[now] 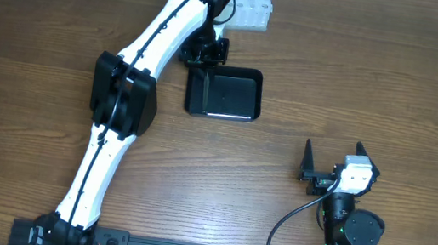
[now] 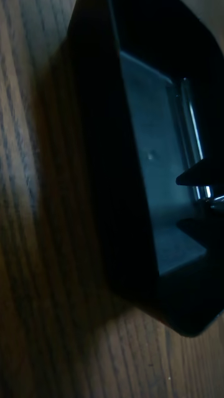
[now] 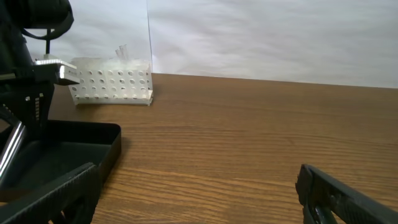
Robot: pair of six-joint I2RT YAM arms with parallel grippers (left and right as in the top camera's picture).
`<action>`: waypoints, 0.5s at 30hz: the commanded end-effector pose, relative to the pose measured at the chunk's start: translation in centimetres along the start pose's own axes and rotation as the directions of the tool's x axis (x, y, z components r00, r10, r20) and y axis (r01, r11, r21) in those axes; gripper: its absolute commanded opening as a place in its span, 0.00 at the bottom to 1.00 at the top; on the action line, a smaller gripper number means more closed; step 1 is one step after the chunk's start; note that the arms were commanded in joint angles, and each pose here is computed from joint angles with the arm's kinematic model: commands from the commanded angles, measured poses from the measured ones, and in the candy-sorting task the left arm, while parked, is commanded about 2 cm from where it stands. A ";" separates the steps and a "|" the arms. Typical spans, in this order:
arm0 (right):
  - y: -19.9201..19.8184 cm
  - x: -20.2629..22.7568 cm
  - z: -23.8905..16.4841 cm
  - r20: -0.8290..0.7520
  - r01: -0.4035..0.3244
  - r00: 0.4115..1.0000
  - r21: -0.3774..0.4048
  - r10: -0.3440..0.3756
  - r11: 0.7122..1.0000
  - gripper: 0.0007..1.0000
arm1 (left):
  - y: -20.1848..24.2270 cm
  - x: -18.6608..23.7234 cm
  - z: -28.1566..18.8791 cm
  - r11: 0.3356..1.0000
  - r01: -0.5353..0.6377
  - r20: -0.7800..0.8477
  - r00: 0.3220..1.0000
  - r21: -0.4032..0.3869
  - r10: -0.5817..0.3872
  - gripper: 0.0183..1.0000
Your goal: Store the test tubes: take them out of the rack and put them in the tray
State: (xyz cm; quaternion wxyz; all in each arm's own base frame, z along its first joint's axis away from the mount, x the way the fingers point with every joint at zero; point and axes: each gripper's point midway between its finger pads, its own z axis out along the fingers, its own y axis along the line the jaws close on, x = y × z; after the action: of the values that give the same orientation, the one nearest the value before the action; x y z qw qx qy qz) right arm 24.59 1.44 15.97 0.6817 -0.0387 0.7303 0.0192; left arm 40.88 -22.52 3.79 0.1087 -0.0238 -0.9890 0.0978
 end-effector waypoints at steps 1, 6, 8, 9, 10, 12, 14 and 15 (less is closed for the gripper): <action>0.1 0.2 0.0 0.001 -0.004 1.000 -0.009 0.004 1.000 0.99 | 0.2 -0.1 2.0 1.000 0.024 -0.043 0.999 0.002 -0.024 0.05; 0.1 0.2 0.0 0.001 -0.004 1.000 -0.009 0.004 1.000 0.99 | 0.1 -0.4 2.1 1.000 0.020 -0.032 0.999 0.006 -0.020 0.24; 0.1 0.2 0.0 0.001 -0.004 1.000 -0.009 0.004 1.000 0.99 | 0.1 -0.4 2.0 1.000 0.020 -0.030 0.999 0.007 -0.020 0.25; 0.1 0.2 0.0 0.001 -0.004 1.000 -0.009 0.004 1.000 0.99 | 0.0 -0.4 1.9 1.000 0.020 -0.028 0.999 0.008 -0.019 0.26; 0.1 0.2 0.0 0.001 -0.004 1.000 -0.009 0.004 1.000 0.99 | -0.1 -0.4 1.6 1.000 0.018 -0.023 1.000 0.010 -0.017 0.28; 0.1 0.2 0.0 0.001 -0.004 1.000 -0.009 0.004 1.000 0.99 | -0.4 -0.2 0.6 1.000 0.009 -0.004 1.000 0.016 -0.009 0.29; 0.1 0.2 0.0 0.001 -0.004 1.000 -0.009 0.004 1.000 0.99 | -0.9 -0.2 -0.7 1.000 -0.003 0.027 1.000 0.027 0.002 0.29; 0.1 0.2 0.0 0.001 -0.004 1.000 -0.009 0.004 1.000 0.99 | -1.2 -0.2 -1.6 0.999 -0.009 0.047 0.999 0.034 0.008 0.30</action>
State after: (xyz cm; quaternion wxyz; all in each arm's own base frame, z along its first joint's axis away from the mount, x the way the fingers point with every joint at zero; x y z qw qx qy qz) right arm 24.59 1.44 15.97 0.6817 -0.0387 0.7303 0.0192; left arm 40.89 -22.60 2.09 0.1197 -0.0207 -0.9880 0.0949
